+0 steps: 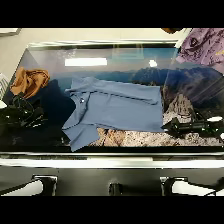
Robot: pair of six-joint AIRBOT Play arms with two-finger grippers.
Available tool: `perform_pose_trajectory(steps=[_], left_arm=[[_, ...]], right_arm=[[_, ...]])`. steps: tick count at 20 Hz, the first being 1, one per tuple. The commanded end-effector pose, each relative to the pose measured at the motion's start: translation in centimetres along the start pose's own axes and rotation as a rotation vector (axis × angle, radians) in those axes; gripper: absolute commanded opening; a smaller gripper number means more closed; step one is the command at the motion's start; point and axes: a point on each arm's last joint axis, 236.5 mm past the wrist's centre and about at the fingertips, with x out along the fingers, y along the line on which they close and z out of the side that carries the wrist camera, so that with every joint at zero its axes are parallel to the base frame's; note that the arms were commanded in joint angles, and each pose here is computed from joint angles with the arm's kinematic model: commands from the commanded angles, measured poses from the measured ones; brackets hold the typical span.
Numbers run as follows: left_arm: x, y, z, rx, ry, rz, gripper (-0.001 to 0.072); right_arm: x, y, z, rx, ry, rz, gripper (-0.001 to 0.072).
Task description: Fold the clothes and pants, and hang the long-sleeved shirts on hangers.
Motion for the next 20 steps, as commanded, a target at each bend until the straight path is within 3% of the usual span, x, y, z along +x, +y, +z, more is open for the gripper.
perform_pose_trajectory(steps=[1, 2, 3, 4, 5, 7, 11, 20], left_arm=[[0.1, 0.0, 0.1, -0.007, -0.006, -0.002, 0.0442], [0.1, 0.0, -0.1, -0.036, 0.001, -0.002, 0.0473], [0.3, 0.0, -0.2, -0.065, 0.008, -0.004, 0.0585], [0.6, 0.0, -0.4, -0.073, 0.021, -0.011, 0.0633], [0.9, -0.1, -0.8, -0.064, 0.043, -0.020, 0.0633], [1.7, -0.7, -1.3, -0.047, 0.076, -0.057, 0.0633], [4.2, -2.2, -2.8, -0.009, 0.137, -0.177, 0.0632], [6.9, -3.3, -4.3, 0.048, 0.173, -0.262, 0.0629]], right_arm=[[0.7, -0.3, -0.1, 0.022, 0.014, 0.014, 0.0349], [0.7, -0.3, -0.2, 0.023, 0.021, 0.016, 0.0337], [0.7, -0.1, -0.5, 0.024, 0.033, 0.022, 0.0336], [0.9, 0.0, -0.8, 0.017, 0.045, 0.018, 0.0279], [1.2, 0.1, -0.9, 0.002, 0.052, 0.008, 0.0231], [1.9, 0.3, -0.7, -0.021, 0.043, -0.015, 0.0030], [1.1, 0.6, -0.6, -0.031, 0.019, -0.034, 0.0027], [-1.5, 2.7, -0.1, -0.075, -0.074, -0.045, 0.0027]])
